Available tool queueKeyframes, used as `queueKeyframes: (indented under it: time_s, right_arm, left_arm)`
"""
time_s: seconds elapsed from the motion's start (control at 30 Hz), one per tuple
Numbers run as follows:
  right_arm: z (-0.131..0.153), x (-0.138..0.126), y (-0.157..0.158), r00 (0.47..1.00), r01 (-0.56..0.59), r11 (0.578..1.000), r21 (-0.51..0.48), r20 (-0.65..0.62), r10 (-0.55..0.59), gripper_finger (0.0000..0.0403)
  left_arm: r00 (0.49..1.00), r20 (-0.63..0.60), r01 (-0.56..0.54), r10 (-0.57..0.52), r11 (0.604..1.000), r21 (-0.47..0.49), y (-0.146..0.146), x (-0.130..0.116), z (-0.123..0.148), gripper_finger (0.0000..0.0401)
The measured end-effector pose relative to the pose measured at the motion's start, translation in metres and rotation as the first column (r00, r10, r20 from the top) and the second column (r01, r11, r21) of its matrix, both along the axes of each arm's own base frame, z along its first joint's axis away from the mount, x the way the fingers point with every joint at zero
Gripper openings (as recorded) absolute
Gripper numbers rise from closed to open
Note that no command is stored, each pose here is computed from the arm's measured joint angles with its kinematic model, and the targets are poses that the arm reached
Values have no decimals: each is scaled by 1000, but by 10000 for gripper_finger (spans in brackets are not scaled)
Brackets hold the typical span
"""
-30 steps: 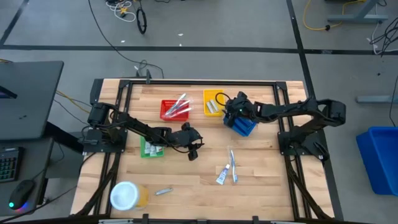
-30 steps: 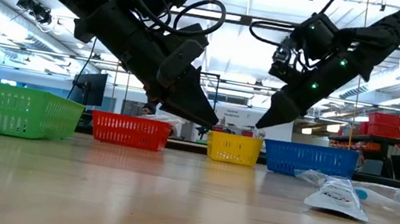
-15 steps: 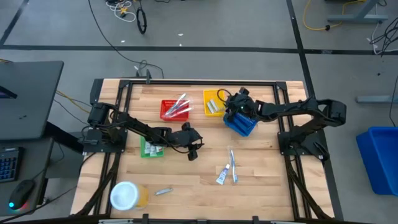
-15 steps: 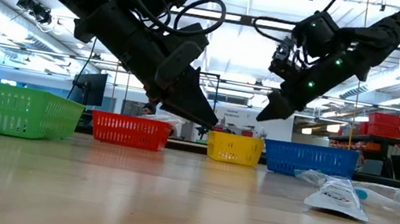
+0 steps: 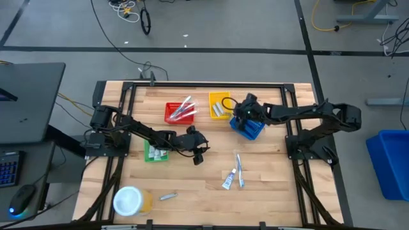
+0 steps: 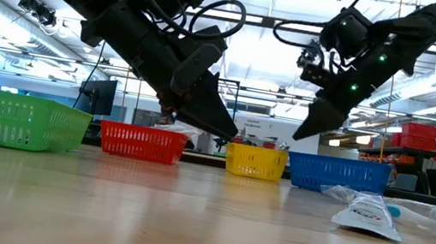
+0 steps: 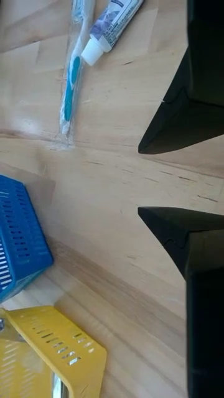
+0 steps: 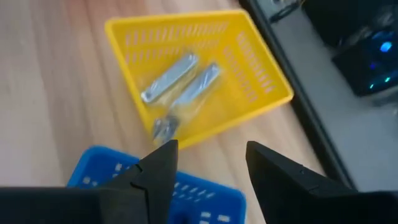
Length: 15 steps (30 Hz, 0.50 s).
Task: Pick & Place Travel size toiletries
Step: Put the silver nail cutter into the yellow bin
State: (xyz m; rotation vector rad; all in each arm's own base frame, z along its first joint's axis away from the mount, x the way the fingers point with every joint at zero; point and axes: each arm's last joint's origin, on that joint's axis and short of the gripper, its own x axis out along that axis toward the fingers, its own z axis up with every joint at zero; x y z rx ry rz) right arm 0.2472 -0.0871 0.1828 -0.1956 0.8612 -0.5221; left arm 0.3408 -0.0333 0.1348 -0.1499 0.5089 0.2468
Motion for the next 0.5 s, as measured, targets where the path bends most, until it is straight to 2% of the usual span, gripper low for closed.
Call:
queueKeyframes:
  time_s: [0.17,0.37,0.5]
  right_arm:
    - [-7,4,2,999,-28,996,83,17,27,206]
    - [-13,10,-1,999,-22,997,80,32,19,204]
    - [-14,15,-4,999,-13,1000,28,52,12,202]
  left_arm:
    - [1000,2,0,0,1000,-1,0,0,0,157]
    - [1000,1,0,0,1000,-3,0,0,0,157]
    - [1000,0,2,-2,1000,-2,0,0,0,157]
